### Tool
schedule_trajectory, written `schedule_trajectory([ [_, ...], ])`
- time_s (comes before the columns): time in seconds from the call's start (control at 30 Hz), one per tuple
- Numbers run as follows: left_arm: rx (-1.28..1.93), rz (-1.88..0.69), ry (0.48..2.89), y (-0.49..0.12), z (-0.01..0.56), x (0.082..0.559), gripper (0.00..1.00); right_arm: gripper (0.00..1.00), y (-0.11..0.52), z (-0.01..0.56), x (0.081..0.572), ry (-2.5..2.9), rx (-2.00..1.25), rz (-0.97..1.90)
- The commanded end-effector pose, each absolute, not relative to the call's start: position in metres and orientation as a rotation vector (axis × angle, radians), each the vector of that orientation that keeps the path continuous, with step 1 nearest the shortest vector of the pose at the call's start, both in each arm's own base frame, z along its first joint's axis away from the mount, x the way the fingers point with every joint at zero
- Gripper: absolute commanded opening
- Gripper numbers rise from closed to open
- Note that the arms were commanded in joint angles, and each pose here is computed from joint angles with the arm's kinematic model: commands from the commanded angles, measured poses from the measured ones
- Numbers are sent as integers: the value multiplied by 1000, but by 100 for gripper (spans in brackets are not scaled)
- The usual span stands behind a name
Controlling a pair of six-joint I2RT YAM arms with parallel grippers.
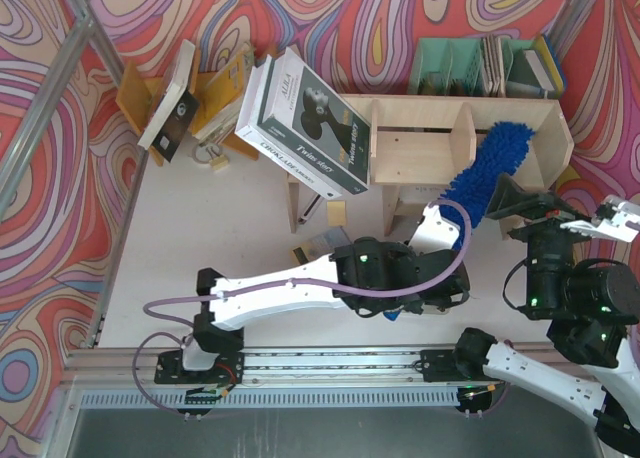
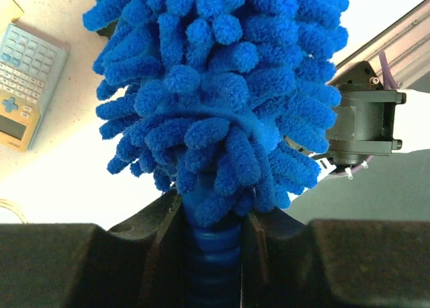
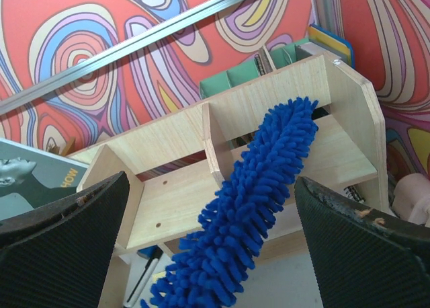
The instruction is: Dust the bookshelf with a duster
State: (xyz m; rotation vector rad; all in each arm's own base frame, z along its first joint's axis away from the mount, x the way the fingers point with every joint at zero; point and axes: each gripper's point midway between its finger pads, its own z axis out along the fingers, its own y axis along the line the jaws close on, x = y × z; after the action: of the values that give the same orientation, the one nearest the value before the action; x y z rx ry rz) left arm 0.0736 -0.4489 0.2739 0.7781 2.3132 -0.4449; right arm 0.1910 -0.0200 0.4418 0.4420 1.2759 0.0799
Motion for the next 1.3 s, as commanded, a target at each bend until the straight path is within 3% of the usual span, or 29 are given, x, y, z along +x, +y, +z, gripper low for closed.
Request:
schedule_trajectory([
  [0.0, 778, -389, 2380, -450, 262, 71, 0, 99, -35, 447, 179, 1258, 525, 129],
  [0.37, 743, -489, 2475, -477, 245, 72, 0, 99, -25, 438, 187, 1304, 544, 137],
  [0.77, 528, -384, 2424, -438, 261, 89, 0, 99, -32, 434, 183, 1293, 572, 140],
  [1.27, 797, -582, 2446, -499, 252, 64, 0, 99, -41, 434, 176, 1285, 599, 137],
])
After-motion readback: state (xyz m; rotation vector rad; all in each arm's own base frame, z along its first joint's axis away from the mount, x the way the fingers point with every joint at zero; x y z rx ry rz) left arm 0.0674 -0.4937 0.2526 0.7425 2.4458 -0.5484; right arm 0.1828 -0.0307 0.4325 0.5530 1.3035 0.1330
